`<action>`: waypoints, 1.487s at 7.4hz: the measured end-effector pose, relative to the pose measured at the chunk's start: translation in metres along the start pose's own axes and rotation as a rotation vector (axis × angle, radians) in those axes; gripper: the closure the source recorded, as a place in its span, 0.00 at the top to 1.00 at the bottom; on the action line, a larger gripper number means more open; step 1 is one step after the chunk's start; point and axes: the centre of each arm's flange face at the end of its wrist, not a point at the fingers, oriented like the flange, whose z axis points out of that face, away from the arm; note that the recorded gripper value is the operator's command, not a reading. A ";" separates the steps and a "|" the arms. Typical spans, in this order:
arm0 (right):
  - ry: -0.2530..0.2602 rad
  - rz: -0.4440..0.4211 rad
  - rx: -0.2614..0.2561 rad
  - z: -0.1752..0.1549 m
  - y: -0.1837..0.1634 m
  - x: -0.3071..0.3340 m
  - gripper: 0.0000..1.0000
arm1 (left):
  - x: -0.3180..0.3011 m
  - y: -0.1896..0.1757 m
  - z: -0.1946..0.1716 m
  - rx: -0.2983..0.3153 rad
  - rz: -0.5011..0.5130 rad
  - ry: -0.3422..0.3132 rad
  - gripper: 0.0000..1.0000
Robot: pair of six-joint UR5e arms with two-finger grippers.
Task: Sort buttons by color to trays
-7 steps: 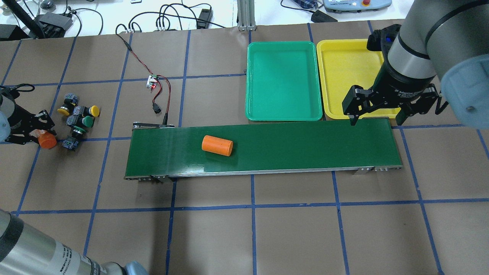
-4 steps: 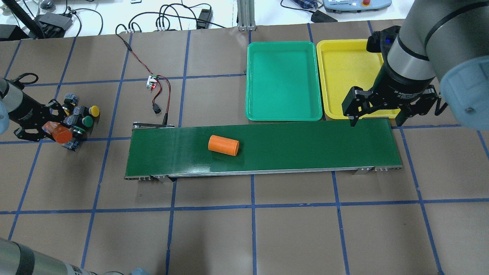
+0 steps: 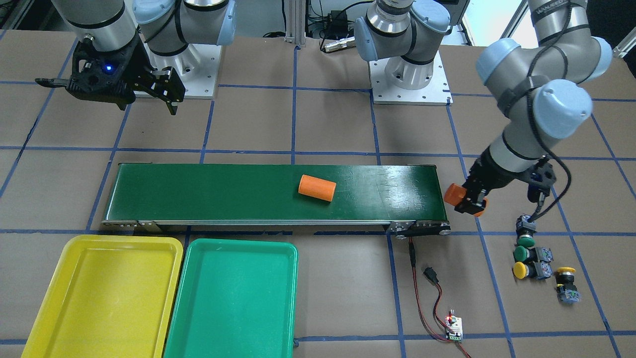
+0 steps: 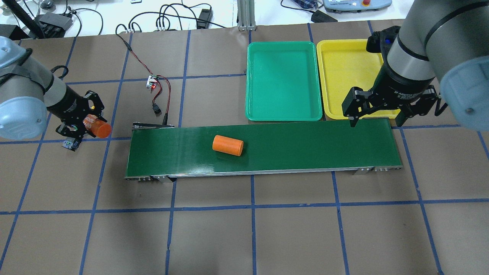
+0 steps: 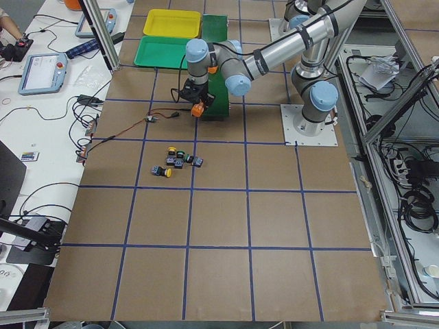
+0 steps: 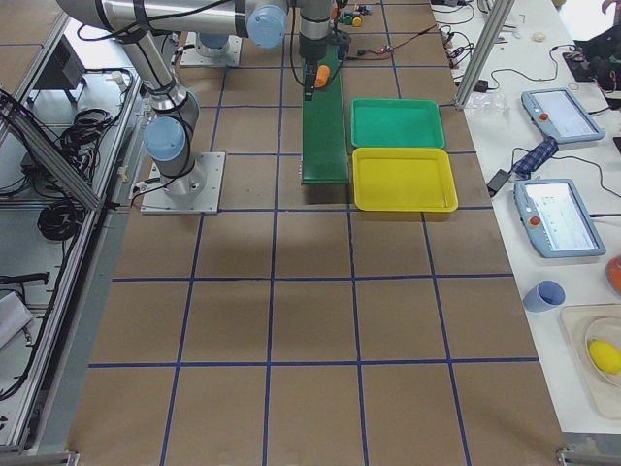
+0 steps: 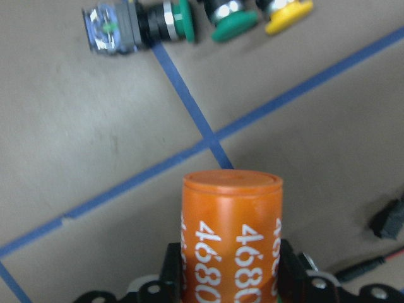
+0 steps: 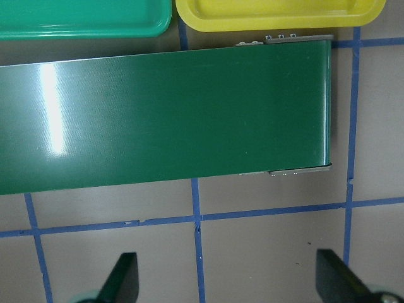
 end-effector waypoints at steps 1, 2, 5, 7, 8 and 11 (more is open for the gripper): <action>0.000 0.000 0.000 0.000 0.000 0.000 1.00 | 0.009 0.036 0.009 -0.010 -0.077 -0.020 0.01; 0.000 0.000 0.000 0.000 0.000 0.000 1.00 | 0.011 0.055 0.022 -0.018 -0.161 -0.043 0.12; 0.001 0.001 -0.003 0.000 0.000 0.000 1.00 | 0.009 0.069 0.045 -0.022 -0.290 -0.089 0.87; 0.000 0.000 0.003 0.000 0.000 0.000 1.00 | 0.007 0.073 0.041 -0.017 -0.274 -0.084 1.00; 0.000 0.000 0.003 0.000 0.000 0.001 1.00 | 0.009 0.070 0.027 -0.010 -0.202 -0.058 1.00; 0.000 -0.002 0.008 -0.001 -0.001 0.001 1.00 | -0.012 -0.025 -0.003 -0.011 0.186 -0.023 1.00</action>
